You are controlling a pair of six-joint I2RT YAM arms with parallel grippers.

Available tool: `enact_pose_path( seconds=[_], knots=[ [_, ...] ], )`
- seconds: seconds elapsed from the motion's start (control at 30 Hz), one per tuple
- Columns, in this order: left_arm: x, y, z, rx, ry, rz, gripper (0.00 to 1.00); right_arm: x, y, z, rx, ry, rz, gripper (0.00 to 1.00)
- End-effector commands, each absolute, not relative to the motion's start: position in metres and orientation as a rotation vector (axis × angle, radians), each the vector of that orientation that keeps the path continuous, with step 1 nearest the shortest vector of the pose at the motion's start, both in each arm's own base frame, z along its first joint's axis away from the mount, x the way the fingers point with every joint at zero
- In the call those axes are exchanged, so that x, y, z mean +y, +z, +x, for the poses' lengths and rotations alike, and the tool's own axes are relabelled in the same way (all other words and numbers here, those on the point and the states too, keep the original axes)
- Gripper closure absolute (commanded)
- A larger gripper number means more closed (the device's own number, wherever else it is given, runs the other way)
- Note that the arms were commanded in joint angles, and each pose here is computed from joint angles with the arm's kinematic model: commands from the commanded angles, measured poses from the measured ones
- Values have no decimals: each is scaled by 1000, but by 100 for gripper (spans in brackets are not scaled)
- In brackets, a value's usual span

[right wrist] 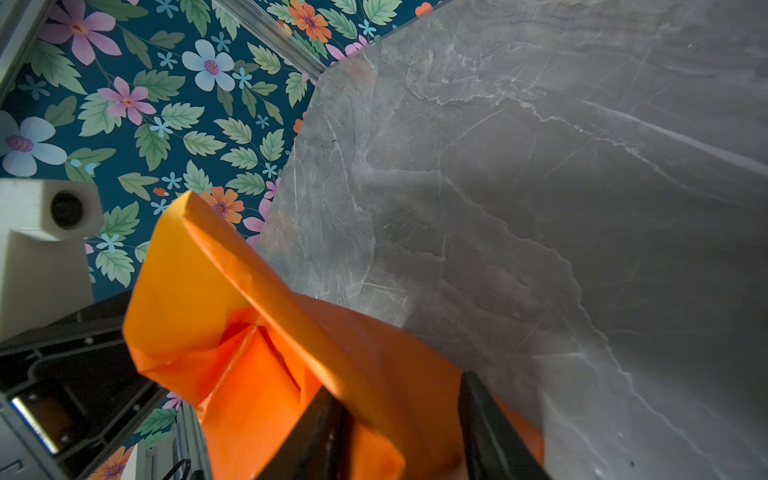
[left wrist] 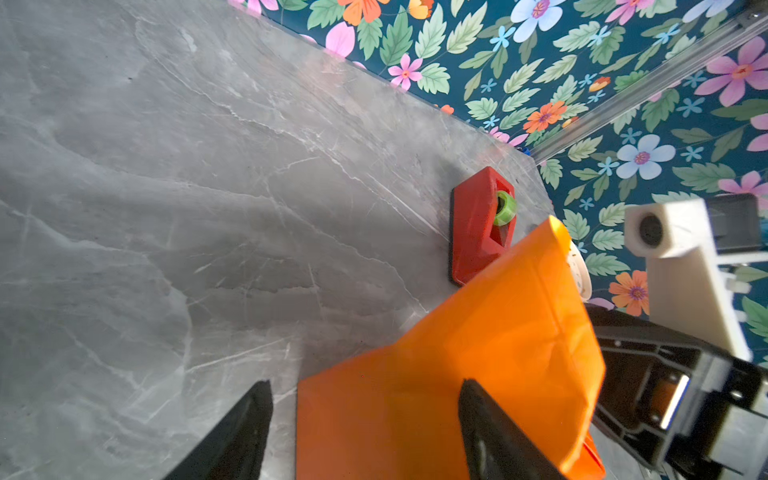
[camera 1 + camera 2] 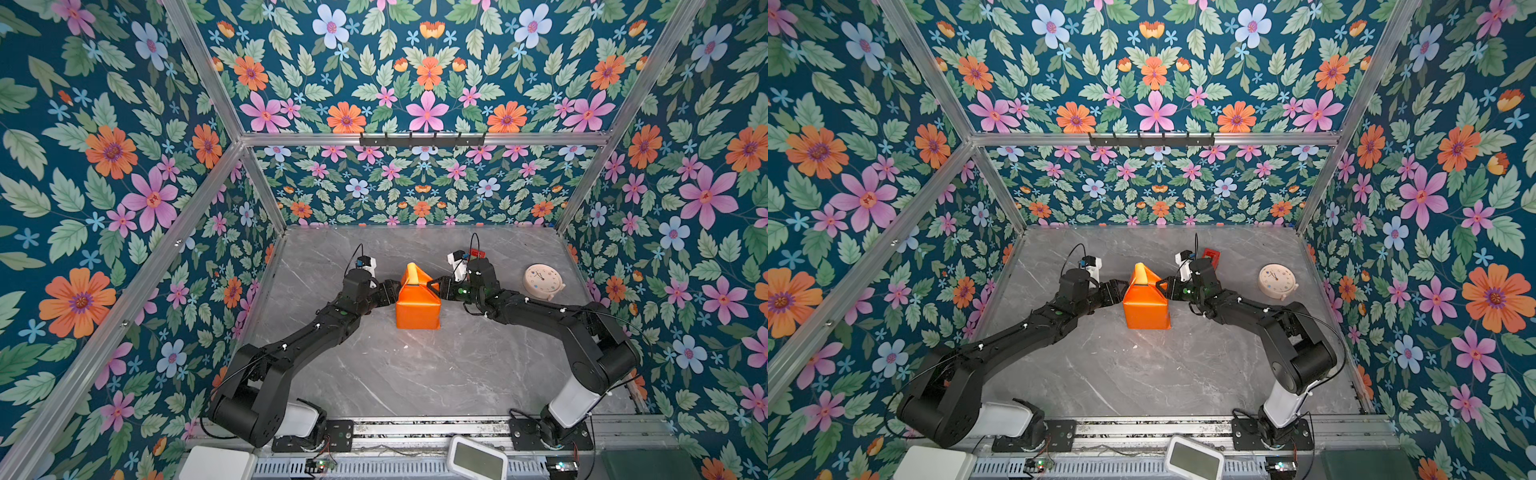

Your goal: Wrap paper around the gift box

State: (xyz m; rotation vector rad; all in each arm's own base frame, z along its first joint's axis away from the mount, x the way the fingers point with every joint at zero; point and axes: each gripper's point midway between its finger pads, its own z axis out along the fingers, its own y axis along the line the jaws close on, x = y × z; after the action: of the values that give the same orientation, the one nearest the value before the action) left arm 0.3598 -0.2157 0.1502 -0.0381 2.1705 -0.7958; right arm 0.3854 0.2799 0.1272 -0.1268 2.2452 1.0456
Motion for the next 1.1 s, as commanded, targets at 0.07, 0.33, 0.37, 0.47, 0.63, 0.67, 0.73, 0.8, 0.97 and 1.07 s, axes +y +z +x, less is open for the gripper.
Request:
enact_pose_path(
  seconds=[0.07, 0.33, 0.37, 0.47, 0.63, 0.67, 0.73, 0.8, 0.97, 1.07],
  knots=[
    [-224, 147, 361, 2171, -833, -5, 26, 269, 94, 367, 2402, 975, -110, 55],
    [-232, 136, 363, 2197, -840, 53, 23, 269, 94, 367, 2404, 974, -109, 55],
    [-233, 134, 364, 2205, -840, 56, 23, 269, 94, 367, 2403, 976, -109, 55],
    [-236, 125, 367, 2223, -833, 71, 23, 268, 93, 366, 2400, 976, -112, 55],
    [-240, 117, 370, 2230, -821, 116, 21, 269, 93, 365, 2396, 981, -125, 55],
    [-240, 117, 370, 2230, -819, 125, 20, 270, 94, 365, 2392, 983, -129, 55],
    [-243, 119, 371, 2218, -831, 150, 19, 270, 96, 365, 2384, 988, -135, 55],
    [-247, 123, 370, 2201, -850, 180, 19, 270, 97, 365, 2381, 986, -138, 55],
    [-251, 119, 375, 2218, -839, 222, 15, 271, 99, 366, 2376, 992, -144, 55],
    [-252, 113, 379, 2235, -826, 223, 15, 271, 99, 366, 2374, 991, -148, 55]
  ],
)
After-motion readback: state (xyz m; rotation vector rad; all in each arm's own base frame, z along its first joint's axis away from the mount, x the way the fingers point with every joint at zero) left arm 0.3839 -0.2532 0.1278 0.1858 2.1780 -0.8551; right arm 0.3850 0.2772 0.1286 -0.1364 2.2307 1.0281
